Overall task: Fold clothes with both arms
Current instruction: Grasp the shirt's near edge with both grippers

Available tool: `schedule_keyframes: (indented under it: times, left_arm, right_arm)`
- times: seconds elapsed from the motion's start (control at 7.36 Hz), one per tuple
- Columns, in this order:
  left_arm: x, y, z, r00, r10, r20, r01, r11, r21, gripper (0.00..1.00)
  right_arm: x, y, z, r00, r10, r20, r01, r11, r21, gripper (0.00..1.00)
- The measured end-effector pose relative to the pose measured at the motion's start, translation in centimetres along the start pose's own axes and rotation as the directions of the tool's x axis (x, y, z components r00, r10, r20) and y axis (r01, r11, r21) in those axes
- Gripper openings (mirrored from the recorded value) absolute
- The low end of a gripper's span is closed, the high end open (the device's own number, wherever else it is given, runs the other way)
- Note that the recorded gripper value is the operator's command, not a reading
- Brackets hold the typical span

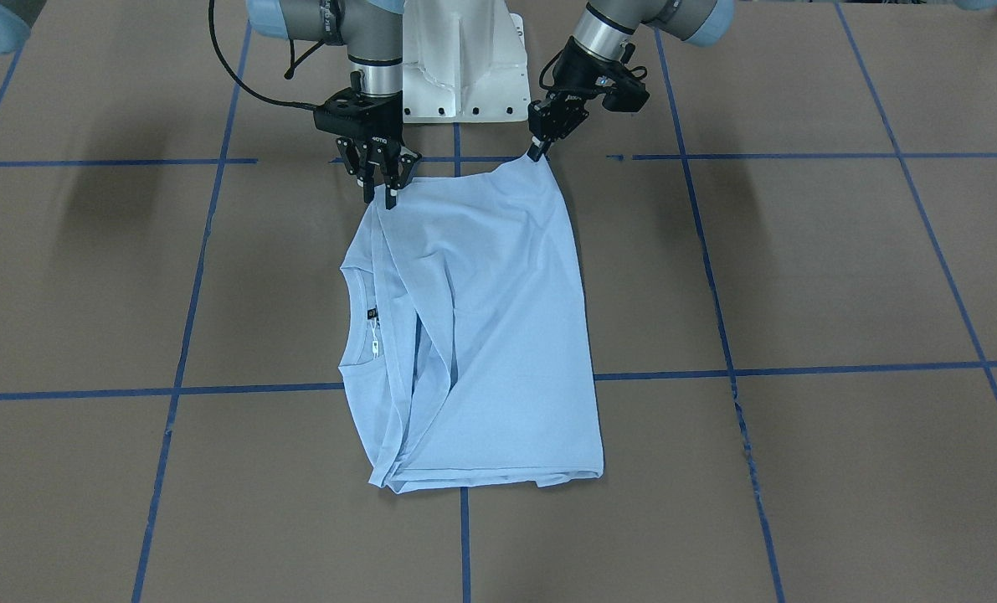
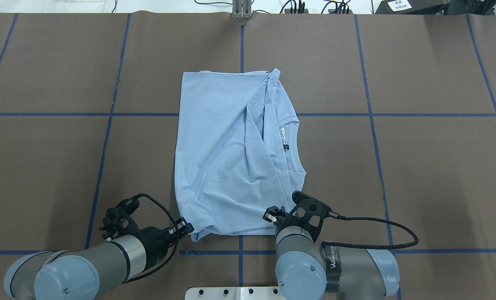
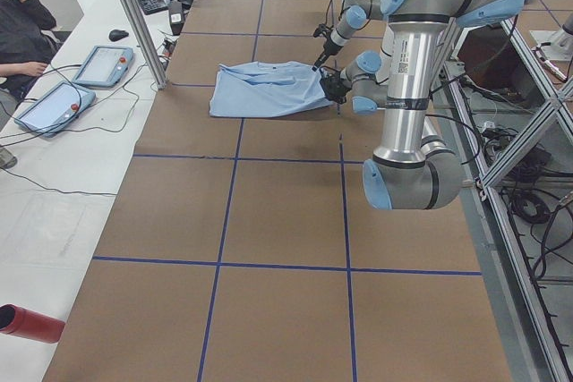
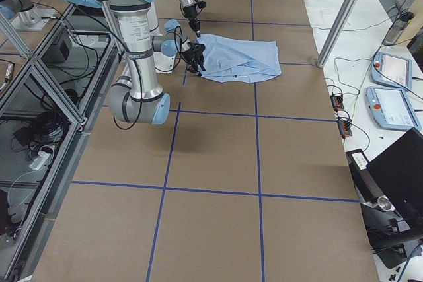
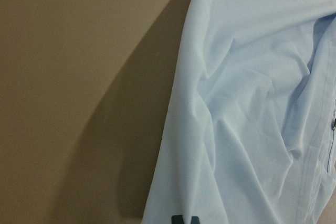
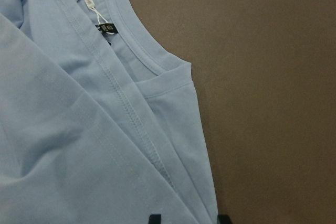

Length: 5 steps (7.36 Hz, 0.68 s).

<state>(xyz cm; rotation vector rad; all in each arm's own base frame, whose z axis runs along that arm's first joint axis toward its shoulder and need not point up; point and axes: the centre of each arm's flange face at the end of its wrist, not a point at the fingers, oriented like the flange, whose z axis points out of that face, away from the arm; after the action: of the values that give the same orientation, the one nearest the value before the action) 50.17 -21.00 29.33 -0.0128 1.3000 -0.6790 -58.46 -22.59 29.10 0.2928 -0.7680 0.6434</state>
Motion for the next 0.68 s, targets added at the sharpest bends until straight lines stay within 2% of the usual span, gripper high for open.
schedule_keyframes:
  times: [0.27, 0.68]
  left_arm:
    - [0.01, 0.0, 0.0, 1.0, 0.0, 0.0, 0.0, 1.0, 0.0, 0.0]
    - [0.05, 0.02, -0.02, 1.0, 0.001, -0.001, -0.001, 1.0, -0.001, 0.0]
  right_arm:
    - [0.07, 0.13, -0.01, 1.0, -0.003, -0.001, 0.003, 1.0, -0.002, 0.53]
    - [0.26, 0.3, 0.12, 1.0, -0.009, -0.005, 0.009, 1.0, -0.002, 0.51]
